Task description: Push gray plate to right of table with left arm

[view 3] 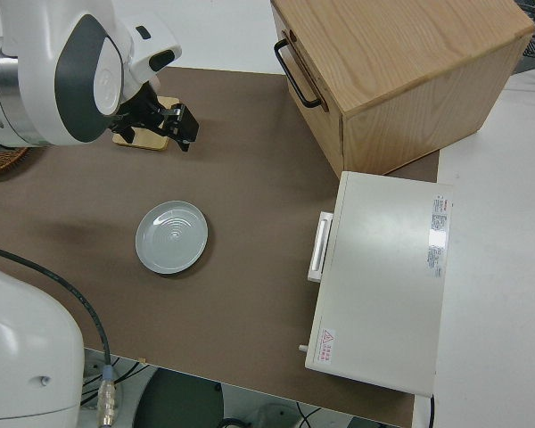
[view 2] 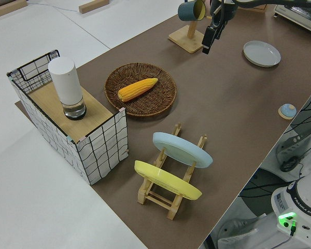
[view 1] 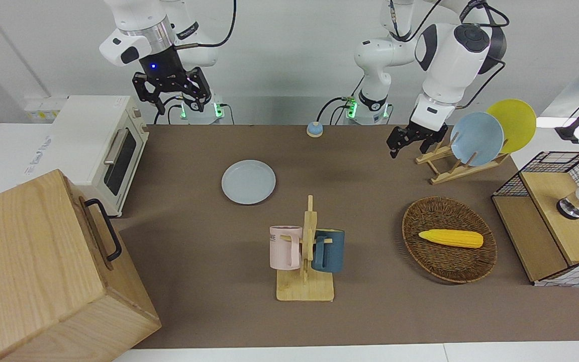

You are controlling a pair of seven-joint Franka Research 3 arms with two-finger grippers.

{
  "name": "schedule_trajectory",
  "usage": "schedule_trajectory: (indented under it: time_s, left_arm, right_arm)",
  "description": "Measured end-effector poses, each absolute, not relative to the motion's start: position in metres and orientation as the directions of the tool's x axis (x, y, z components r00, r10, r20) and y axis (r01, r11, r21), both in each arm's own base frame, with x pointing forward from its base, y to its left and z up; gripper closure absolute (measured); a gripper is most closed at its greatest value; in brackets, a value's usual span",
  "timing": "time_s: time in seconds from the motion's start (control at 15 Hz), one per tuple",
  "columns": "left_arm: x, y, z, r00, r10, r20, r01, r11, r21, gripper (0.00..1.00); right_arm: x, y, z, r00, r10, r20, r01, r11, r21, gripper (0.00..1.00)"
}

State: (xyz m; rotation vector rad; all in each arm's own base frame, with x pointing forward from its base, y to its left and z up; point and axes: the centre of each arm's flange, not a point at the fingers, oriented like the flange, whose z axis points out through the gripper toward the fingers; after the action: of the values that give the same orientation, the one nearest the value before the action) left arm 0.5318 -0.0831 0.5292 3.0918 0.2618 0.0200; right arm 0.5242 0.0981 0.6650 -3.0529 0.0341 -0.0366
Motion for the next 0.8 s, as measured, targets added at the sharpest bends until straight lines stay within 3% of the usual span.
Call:
schedule_trajectory:
  time_s: [0.6, 0.8]
  left_arm:
    - [0.53, -0.031, 0.548, 0.981, 0.191, 0.017, 0.19, -0.981, 0.044, 0.0]
    - [0.528, -0.029, 0.577, 0.983, 0.18, 0.031, 0.179, -0.983, 0.044, 0.0]
  right_arm:
    - [0.524, 0.098, 0.665, 0.999, -0.023, 0.023, -0.021, -0.996, -0.088, 0.0]
    - [0.524, 0.098, 0.665, 0.999, -0.023, 0.023, -0.021, -0.996, -0.088, 0.0]
